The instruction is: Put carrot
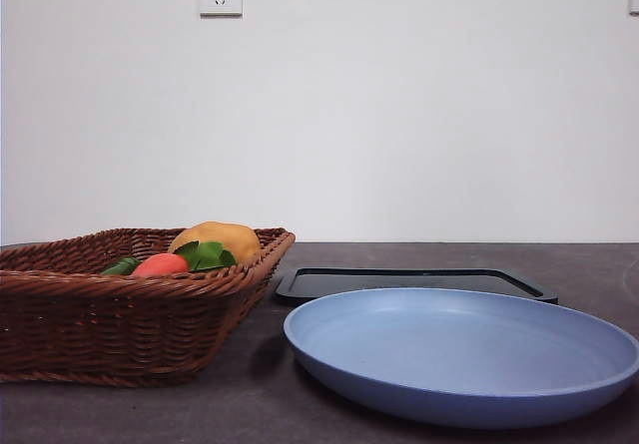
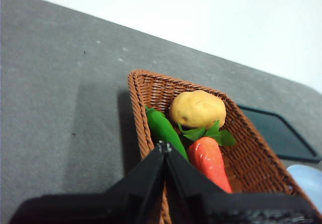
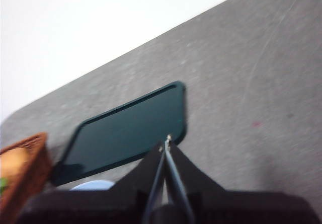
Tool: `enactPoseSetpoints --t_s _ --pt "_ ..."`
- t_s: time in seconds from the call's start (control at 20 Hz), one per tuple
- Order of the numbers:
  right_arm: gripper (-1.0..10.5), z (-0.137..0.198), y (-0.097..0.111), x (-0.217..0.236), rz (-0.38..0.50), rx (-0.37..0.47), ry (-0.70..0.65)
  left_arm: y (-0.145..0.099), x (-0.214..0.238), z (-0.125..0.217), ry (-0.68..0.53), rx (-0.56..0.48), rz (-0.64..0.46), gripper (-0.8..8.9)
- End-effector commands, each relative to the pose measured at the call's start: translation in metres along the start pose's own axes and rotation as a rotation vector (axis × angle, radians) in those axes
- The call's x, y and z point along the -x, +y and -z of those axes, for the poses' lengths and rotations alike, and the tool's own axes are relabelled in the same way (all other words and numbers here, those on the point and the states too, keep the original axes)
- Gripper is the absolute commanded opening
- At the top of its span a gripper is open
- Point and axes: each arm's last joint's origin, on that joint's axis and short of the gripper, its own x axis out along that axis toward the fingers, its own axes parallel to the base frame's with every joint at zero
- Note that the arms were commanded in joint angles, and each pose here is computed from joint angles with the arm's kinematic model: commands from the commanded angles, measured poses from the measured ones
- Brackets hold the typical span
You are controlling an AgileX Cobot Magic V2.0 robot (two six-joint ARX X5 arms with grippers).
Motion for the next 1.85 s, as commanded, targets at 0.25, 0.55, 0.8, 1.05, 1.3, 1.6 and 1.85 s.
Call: enactPoseSetpoints --t_s 0.25,0.55,0.8,1.05,1.3,1.6,1.85 --pt "0.1 -0.006 0.006 0.002 -0.019 -0.062 0.120 -0.004 0.002 -0.009 0.026 0.087 -0.006 0.07" --pt "0.1 -0.021 0.013 -0.001 0.042 -0.075 0.248 -0.012 -0.002 -0.031 0.078 0.084 -0.027 0.07" --pt "0.1 -0.033 0.019 -0.013 0.033 -0.050 0.363 -0.017 -0.014 -0.048 0.176 0.039 -0.001 0.07" --pt "0.1 -0.037 0.022 -0.039 -0.027 -0.082 0.599 -0.021 -0.042 -0.067 0.395 0.046 0.131 0.07" --pt "0.4 -0.028 0.015 -0.063 -0.024 -0.109 0.780 -0.028 -0.067 -0.071 0.589 0.086 0.247 0.08" --pt "2.1 -0.014 0.011 -0.077 -0.022 -0.134 0.866 -0.030 -0.072 -0.069 0.607 0.089 0.279 1.76" --pt "2.1 0.000 0.013 -0.093 -0.043 -0.136 0.905 -0.030 -0.072 -0.069 0.604 0.090 0.279 2.10"
